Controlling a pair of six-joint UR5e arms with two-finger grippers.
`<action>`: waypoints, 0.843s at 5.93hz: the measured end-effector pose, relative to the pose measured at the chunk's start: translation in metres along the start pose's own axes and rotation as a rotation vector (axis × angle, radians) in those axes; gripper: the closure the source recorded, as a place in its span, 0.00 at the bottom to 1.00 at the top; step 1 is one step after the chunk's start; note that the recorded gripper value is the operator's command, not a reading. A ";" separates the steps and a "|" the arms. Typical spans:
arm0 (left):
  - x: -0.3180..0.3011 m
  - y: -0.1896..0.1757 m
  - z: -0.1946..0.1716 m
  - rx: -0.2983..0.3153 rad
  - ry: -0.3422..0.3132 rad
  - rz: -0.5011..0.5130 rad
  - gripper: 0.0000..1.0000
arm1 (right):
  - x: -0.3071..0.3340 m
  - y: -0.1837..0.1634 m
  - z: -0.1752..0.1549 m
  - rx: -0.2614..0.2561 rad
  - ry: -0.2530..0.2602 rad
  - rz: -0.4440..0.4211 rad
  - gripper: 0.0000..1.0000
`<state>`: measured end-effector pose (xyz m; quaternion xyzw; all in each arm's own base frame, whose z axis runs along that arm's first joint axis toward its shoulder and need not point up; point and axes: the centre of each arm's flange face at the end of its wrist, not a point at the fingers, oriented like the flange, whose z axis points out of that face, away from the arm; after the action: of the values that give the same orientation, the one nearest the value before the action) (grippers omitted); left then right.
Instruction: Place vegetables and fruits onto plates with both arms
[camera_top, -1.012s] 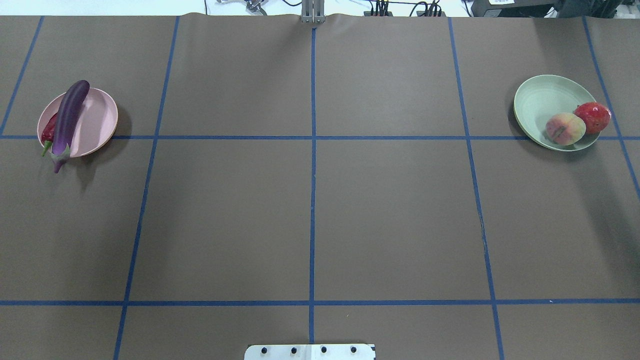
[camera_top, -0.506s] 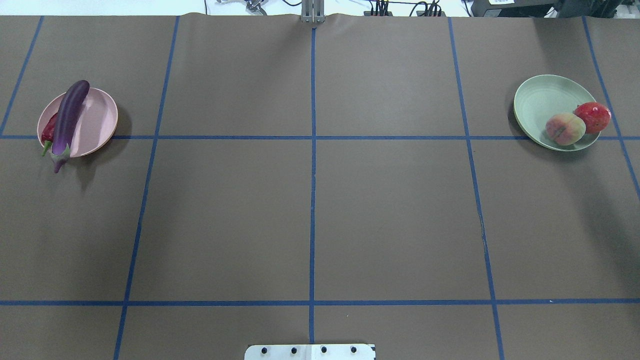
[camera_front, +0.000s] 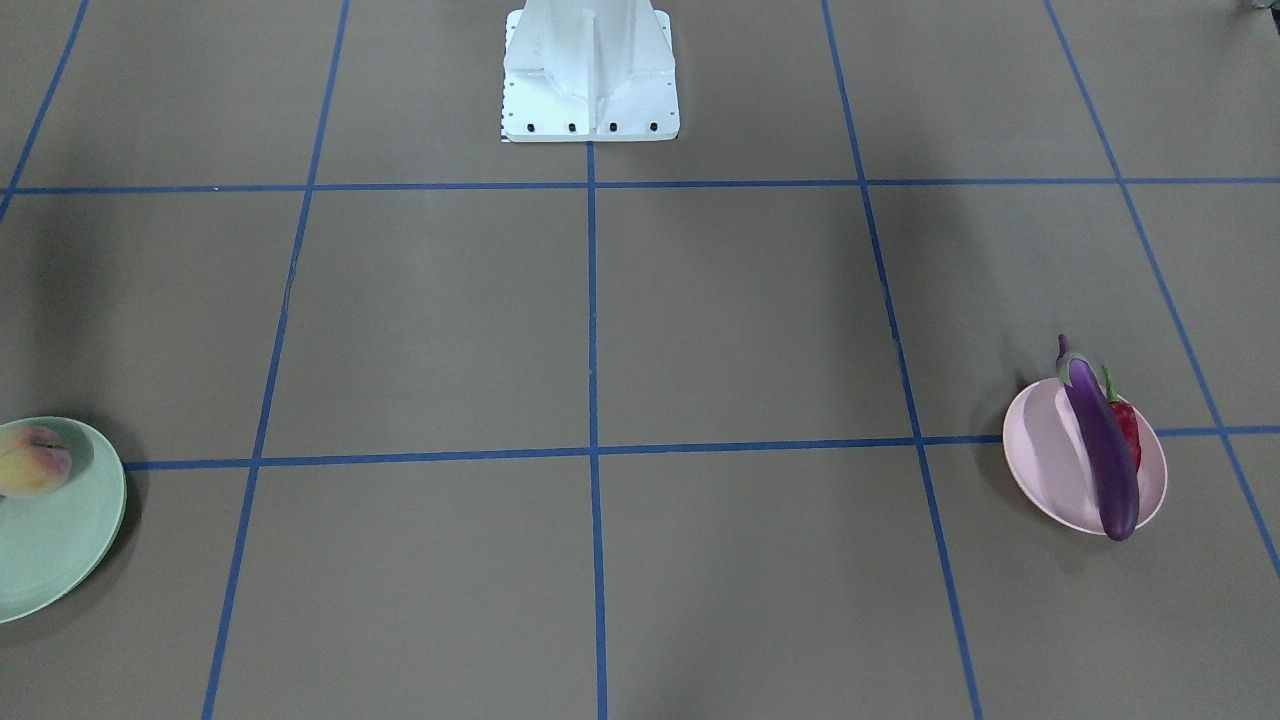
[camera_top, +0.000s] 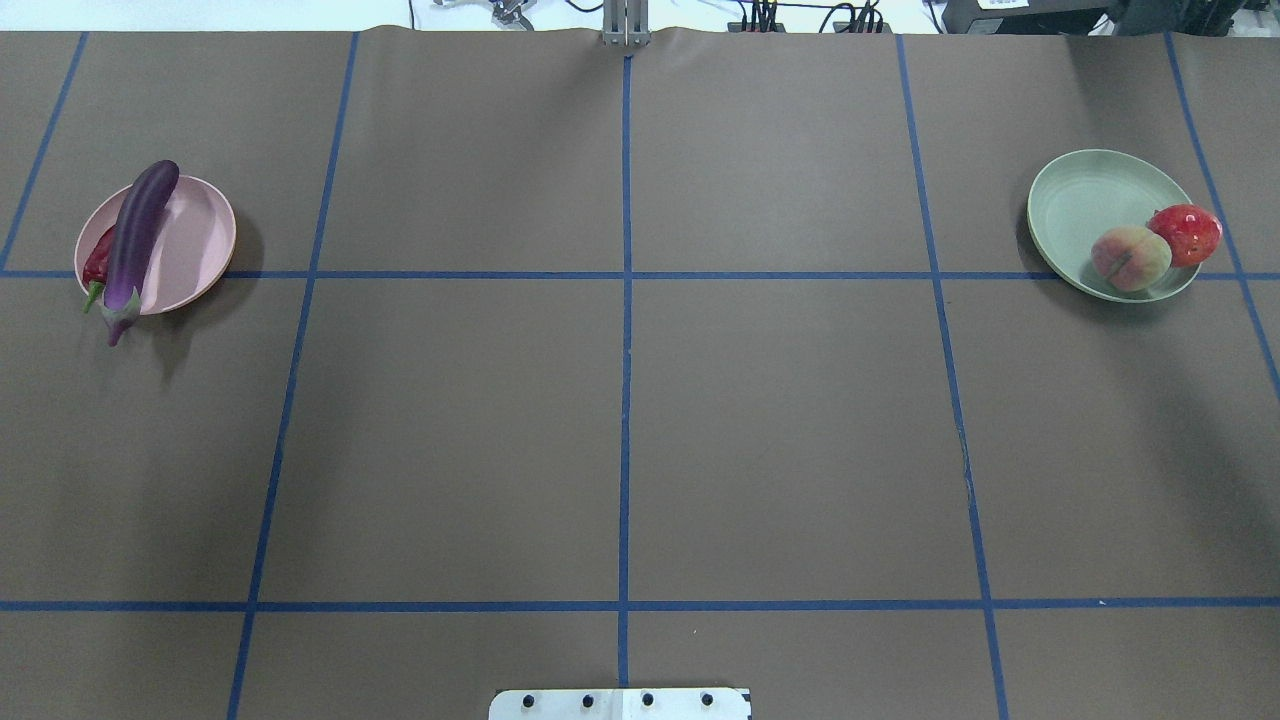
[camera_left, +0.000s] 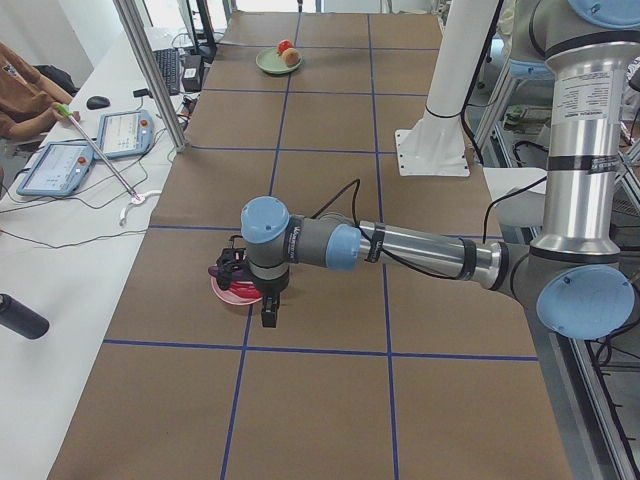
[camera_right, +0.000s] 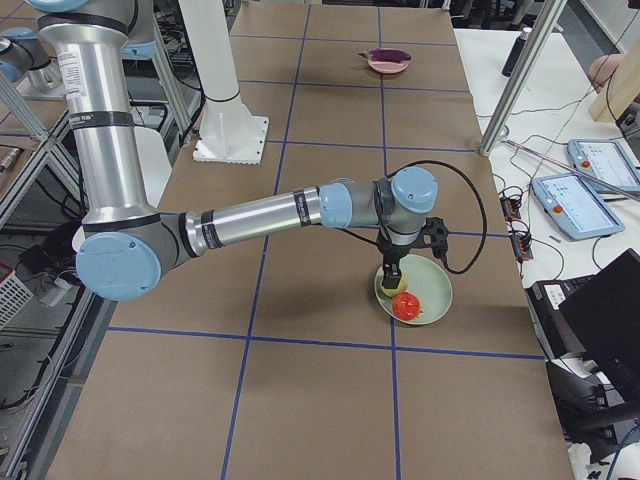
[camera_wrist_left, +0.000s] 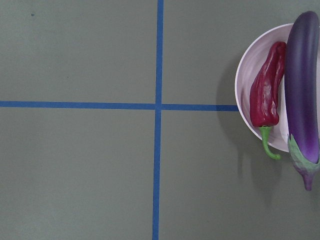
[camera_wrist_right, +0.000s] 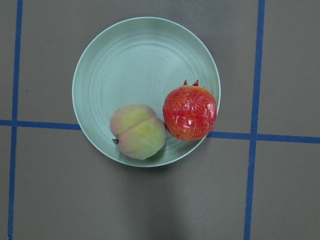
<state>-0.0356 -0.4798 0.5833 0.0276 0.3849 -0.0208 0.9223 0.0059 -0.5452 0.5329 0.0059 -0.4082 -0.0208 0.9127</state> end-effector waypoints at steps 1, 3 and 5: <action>0.002 0.005 -0.002 0.000 0.014 0.002 0.00 | -0.001 -0.001 0.000 0.000 0.002 -0.001 0.00; 0.003 0.013 -0.002 0.000 0.021 0.005 0.00 | -0.001 0.001 0.000 0.002 0.003 -0.004 0.00; 0.005 0.015 -0.005 0.004 0.022 0.009 0.00 | -0.003 0.004 -0.001 0.008 0.003 -0.012 0.00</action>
<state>-0.0343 -0.4649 0.5769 0.0316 0.3947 -0.0171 0.9181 0.0054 -0.5408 0.5301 0.0119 -0.4066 -0.0245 0.9132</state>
